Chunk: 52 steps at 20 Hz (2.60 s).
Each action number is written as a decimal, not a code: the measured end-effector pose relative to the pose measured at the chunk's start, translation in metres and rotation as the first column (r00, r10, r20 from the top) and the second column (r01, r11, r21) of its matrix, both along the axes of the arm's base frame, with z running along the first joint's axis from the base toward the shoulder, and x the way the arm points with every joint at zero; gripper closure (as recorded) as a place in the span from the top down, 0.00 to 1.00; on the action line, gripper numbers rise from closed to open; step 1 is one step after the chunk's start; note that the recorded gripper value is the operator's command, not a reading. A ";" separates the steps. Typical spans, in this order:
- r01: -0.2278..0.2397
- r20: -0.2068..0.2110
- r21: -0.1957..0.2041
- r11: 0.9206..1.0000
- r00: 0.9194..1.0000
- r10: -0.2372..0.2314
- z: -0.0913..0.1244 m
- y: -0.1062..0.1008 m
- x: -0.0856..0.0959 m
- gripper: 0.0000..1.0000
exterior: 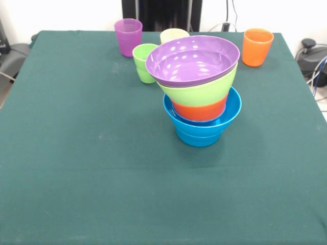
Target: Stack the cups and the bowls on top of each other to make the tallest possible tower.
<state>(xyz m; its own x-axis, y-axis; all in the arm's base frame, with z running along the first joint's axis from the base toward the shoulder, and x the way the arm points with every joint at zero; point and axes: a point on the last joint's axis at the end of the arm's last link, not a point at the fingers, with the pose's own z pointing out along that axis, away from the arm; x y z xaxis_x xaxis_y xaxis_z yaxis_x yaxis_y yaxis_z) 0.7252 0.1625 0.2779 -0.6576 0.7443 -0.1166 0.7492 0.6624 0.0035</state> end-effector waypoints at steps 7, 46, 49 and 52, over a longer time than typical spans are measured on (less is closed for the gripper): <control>0.067 0.007 -0.002 0.998 0.998 -0.067 -0.016 0.015 -0.014 1.00; 0.153 0.081 -0.054 0.987 0.986 -0.149 -0.112 0.007 -0.023 1.00; 0.179 0.067 -0.049 0.983 0.982 -0.176 -0.121 0.009 -0.027 1.00; 0.217 0.048 -0.050 0.975 0.975 -0.215 -0.135 0.014 -0.035 1.00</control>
